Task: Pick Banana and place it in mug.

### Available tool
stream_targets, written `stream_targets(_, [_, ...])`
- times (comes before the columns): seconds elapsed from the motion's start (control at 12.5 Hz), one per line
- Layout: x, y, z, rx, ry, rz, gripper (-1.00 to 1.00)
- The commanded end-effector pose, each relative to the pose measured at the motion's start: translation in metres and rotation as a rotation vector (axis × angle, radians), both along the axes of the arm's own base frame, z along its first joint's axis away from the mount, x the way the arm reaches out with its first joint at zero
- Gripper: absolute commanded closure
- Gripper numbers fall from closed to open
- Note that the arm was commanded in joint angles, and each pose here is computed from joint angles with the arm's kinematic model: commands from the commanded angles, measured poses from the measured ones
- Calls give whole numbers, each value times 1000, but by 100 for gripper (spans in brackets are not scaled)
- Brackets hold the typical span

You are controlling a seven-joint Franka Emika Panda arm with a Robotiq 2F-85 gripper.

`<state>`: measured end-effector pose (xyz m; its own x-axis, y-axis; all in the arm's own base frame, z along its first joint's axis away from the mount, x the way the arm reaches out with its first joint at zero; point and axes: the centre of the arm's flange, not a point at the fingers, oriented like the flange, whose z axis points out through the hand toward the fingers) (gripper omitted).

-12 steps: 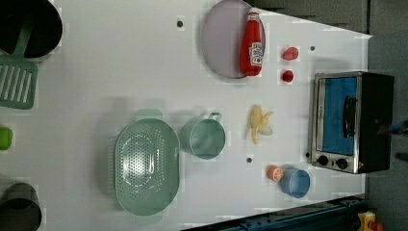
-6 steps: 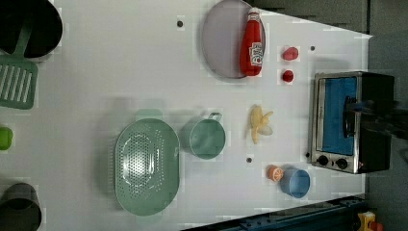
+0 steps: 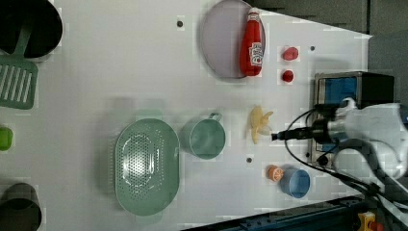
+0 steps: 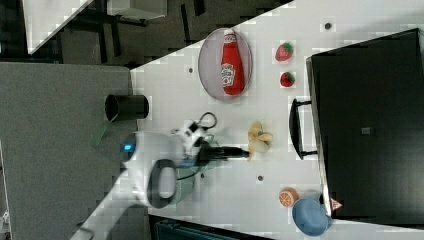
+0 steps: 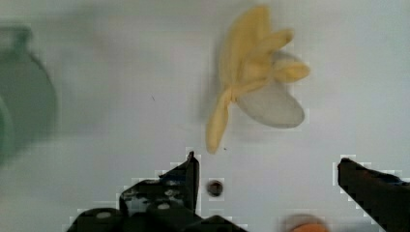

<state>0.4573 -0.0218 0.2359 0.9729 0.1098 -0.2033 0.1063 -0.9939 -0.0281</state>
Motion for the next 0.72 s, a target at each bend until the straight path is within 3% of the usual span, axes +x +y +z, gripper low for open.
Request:
stream_targets(0.08, [21, -3, -12, 31, -119, 334, -100])
stream_targets(0.56, [24, 0, -76, 17, -197, 345, -93])
stream_targets(0.72, [20, 1, -82, 20, -183, 346, -45])
